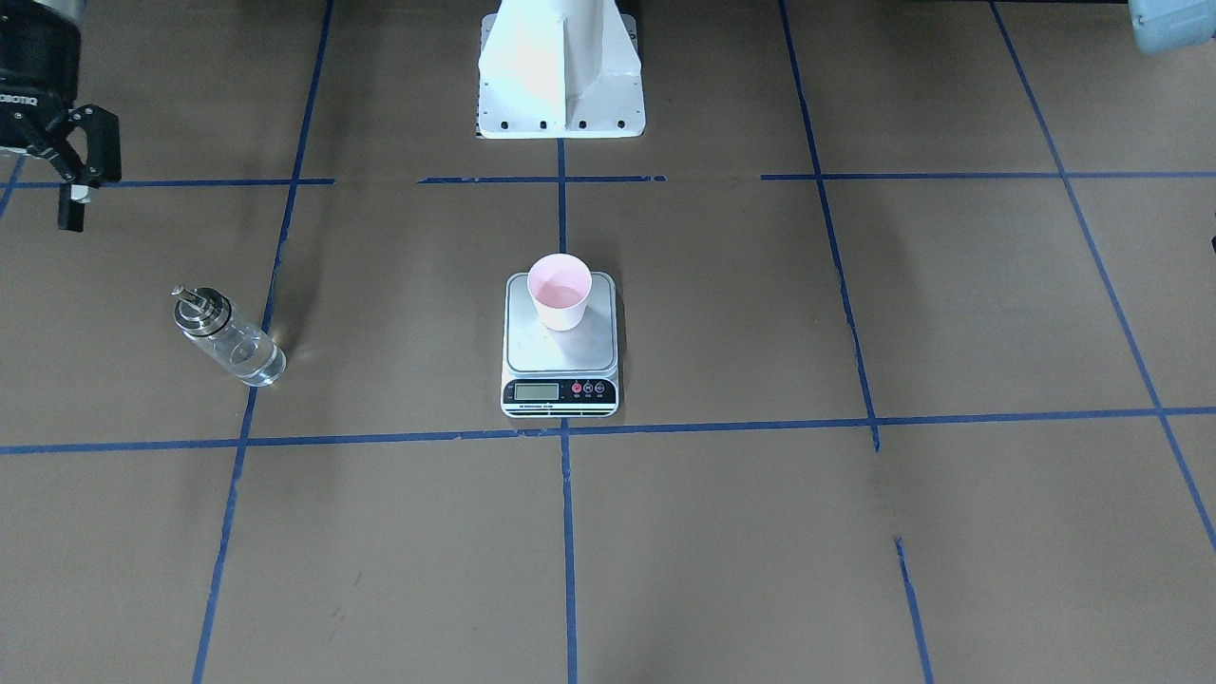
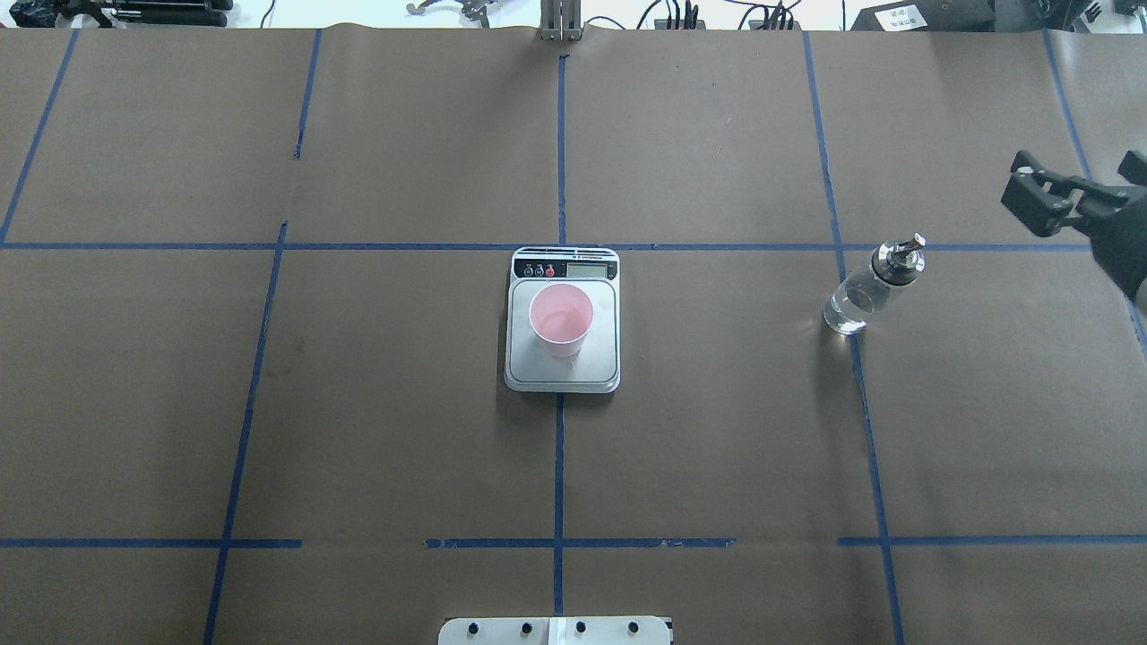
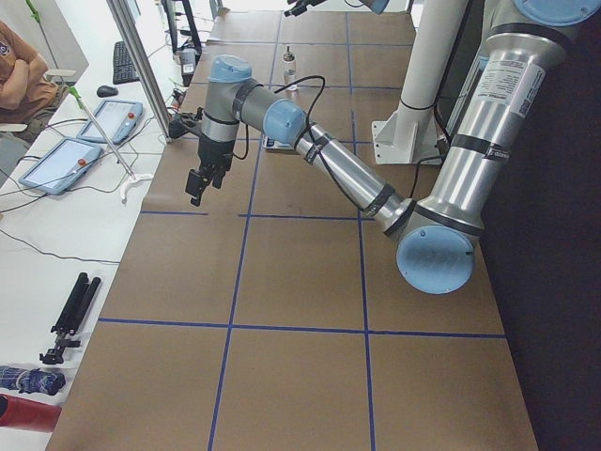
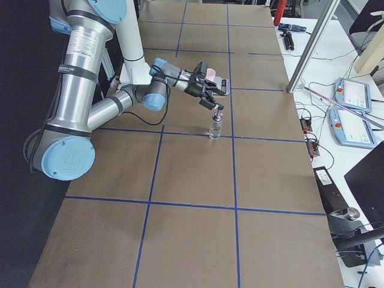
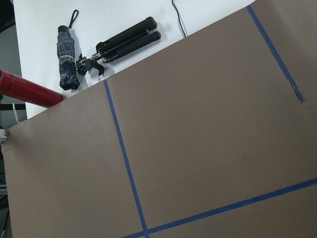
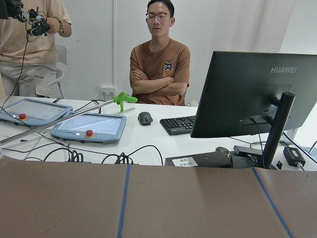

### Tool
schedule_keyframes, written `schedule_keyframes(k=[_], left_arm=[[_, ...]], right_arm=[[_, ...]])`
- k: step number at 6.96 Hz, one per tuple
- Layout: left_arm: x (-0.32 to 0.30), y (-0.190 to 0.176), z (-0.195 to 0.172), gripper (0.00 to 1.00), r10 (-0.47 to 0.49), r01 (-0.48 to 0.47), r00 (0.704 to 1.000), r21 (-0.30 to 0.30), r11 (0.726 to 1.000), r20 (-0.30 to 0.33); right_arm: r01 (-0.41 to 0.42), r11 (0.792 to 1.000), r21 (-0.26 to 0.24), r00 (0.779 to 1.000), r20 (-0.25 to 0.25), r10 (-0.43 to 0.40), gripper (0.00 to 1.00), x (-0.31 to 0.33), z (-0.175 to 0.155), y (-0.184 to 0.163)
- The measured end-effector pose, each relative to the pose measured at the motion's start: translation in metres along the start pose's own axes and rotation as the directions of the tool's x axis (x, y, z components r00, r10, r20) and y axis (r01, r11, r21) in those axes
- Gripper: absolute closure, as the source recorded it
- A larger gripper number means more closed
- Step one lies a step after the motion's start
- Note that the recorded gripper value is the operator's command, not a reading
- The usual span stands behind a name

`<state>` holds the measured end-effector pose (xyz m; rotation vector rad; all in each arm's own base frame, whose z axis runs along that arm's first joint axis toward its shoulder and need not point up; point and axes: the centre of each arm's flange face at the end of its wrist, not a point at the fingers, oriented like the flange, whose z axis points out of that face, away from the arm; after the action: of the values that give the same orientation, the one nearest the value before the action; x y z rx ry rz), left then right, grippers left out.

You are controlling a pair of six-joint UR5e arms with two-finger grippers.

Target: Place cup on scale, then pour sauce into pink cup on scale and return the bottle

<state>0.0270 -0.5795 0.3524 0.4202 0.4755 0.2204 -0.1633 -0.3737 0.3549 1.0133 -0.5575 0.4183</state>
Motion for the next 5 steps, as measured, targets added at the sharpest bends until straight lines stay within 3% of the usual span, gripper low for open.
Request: schedule_keyframes(k=[2, 3, 5], left_arm=[[0.002, -0.003, -0.003, 0.0, -0.004, 0.004, 1.0, 0.006, 1.0, -0.004], [0.003, -0.005, -0.004, 0.0, -0.004, 0.004, 1.0, 0.009, 1.0, -0.007], [0.004, -0.006, -0.006, 0.0, -0.004, 0.004, 1.0, 0.013, 1.0, -0.012]], right_arm=[[0.043, 0.99, -0.137, 0.999, 0.009, -0.042, 0.0, 0.061, 0.026, -0.037], [0.064, 0.971, -0.229, 0.998, 0.036, -0.057, 0.0, 0.099, 0.046, -0.05], [0.101, 0.908, -0.406, 0.992, 0.106, -0.063, 0.0, 0.175, 0.083, -0.049]])
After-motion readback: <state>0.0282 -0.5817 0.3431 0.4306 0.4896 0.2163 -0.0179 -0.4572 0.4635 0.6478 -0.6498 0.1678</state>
